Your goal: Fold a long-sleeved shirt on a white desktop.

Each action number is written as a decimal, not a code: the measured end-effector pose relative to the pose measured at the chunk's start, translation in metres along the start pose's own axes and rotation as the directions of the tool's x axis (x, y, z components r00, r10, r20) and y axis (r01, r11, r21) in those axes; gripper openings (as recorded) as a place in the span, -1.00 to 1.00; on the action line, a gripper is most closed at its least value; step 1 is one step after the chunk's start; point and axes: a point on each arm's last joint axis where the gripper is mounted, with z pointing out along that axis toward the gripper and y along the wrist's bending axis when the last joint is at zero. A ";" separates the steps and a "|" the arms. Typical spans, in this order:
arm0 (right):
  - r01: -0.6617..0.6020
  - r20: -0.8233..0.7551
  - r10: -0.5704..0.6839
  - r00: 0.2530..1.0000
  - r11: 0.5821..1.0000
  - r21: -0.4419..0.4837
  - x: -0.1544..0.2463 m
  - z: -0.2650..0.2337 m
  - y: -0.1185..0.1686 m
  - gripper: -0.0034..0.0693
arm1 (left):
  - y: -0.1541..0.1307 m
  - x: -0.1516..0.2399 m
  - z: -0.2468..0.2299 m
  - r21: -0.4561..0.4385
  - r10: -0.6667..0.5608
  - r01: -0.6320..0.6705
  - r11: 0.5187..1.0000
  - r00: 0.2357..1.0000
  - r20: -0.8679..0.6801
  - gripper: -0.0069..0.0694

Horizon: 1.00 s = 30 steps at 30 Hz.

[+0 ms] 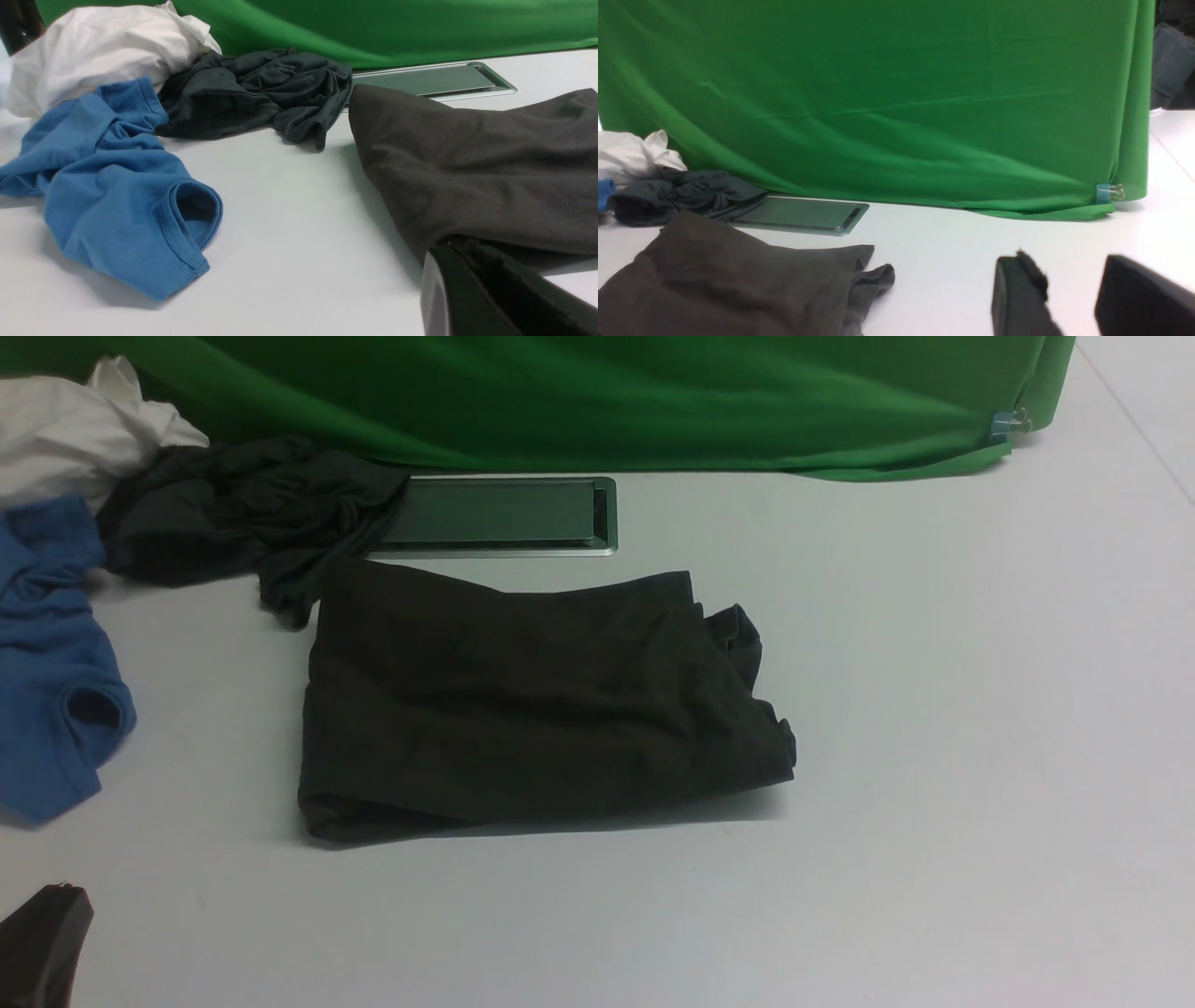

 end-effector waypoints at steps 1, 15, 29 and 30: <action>0.047 -0.005 -0.047 0.999 0.999 0.019 0.000 0.000 -0.001 -0.25 | 0.000 0.000 0.000 0.000 0.000 0.000 1.000 1.000 0.000 -0.77; 0.244 -0.061 -0.237 0.970 0.929 0.278 0.013 -0.008 -0.016 -0.25 | 0.000 0.000 0.000 0.000 0.000 0.000 1.000 1.000 0.001 -0.77; 0.053 -0.166 0.000 0.986 0.948 0.314 0.067 -0.003 -0.022 -0.25 | 0.000 0.000 0.000 0.000 0.000 0.000 1.000 1.000 0.002 -0.77; 0.048 -0.164 0.005 0.986 0.948 0.315 0.067 -0.003 -0.022 -0.25 | 0.000 0.000 0.000 0.000 0.000 0.000 1.000 1.000 0.002 -0.77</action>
